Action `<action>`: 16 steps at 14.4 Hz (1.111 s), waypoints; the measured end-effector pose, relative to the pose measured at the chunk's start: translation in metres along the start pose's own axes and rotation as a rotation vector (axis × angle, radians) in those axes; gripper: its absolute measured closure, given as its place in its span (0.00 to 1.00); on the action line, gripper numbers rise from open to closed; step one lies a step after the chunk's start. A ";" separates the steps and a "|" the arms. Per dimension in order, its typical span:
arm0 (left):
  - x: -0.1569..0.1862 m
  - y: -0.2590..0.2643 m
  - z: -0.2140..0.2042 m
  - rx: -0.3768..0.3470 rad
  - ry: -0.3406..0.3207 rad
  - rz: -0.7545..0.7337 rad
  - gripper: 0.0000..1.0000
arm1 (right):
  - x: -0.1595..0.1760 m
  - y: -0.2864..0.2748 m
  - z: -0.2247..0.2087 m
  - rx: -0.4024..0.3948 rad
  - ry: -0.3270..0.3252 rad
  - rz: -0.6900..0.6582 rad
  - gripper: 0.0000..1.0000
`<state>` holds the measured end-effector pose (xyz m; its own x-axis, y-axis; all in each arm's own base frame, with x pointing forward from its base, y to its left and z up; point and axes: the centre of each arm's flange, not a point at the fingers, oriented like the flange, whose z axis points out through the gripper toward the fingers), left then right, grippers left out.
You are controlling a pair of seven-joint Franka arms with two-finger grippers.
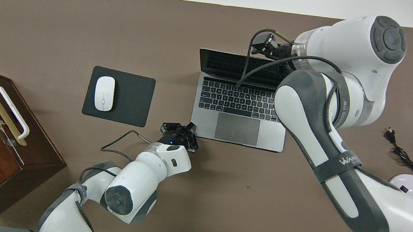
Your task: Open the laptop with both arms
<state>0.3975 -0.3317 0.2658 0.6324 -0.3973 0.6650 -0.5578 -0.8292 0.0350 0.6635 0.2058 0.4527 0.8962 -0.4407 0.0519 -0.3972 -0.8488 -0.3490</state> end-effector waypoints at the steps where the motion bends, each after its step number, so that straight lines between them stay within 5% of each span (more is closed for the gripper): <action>1: 0.000 0.000 0.000 0.000 0.000 0.000 0.99 | 0.000 0.001 0.001 -0.010 0.001 -0.021 0.00; 16: 0.000 0.000 0.000 0.000 0.000 0.000 0.99 | 0.005 0.002 -0.004 -0.047 -0.016 -0.077 0.00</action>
<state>0.3975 -0.3317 0.2658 0.6324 -0.3974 0.6650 -0.5578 -0.8292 0.0350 0.6662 0.2009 0.4560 0.9275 -0.3687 0.0617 -0.3350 -0.8931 -0.3002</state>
